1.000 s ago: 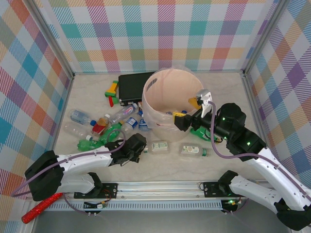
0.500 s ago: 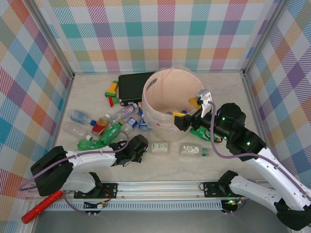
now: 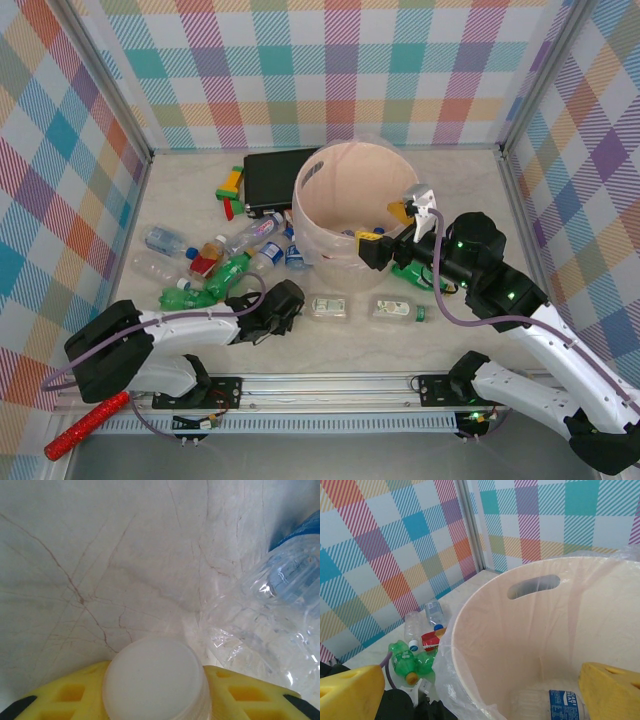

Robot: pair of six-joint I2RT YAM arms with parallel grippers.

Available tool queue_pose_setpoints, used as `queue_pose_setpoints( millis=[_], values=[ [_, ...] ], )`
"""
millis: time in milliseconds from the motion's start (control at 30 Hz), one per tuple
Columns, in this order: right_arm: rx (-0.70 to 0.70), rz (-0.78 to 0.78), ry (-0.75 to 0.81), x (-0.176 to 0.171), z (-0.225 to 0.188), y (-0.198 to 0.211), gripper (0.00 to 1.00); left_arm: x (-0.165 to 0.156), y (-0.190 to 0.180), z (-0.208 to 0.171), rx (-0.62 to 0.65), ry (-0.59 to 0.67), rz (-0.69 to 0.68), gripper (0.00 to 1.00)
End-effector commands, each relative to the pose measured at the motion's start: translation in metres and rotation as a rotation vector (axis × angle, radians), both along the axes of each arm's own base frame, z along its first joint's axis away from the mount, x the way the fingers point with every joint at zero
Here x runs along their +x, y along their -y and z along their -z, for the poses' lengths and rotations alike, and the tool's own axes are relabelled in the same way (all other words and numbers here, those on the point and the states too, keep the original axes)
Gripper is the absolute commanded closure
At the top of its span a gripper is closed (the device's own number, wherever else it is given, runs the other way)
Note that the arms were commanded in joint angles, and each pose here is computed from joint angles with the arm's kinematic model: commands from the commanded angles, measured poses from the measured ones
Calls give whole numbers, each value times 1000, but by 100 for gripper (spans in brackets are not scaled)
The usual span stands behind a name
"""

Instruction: Put the plastic bottles in the bin

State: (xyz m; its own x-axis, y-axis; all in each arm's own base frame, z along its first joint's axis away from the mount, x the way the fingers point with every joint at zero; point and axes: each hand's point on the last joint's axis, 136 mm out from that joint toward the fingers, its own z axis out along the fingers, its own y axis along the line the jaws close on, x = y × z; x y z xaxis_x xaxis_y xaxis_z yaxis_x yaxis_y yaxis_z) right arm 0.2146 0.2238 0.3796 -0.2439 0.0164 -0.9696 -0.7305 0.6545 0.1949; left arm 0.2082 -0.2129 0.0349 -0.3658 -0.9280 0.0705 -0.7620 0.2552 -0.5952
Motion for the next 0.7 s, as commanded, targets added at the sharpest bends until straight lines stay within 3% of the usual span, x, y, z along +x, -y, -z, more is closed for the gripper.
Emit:
queue_pose_setpoints(
  millis=[0,300,667],
  values=[
    [20,-14,7,-4,-9,-1,1,-3,-18,-6,37,25,-34,59],
    [28,-23,-5,-1,-11,-6,1,-5,-85,-75,207,175,-88,60],
    [44,-23,-54,10,-6,-17,1,-12,-174,-191,480,458,-162,60]
  ],
)
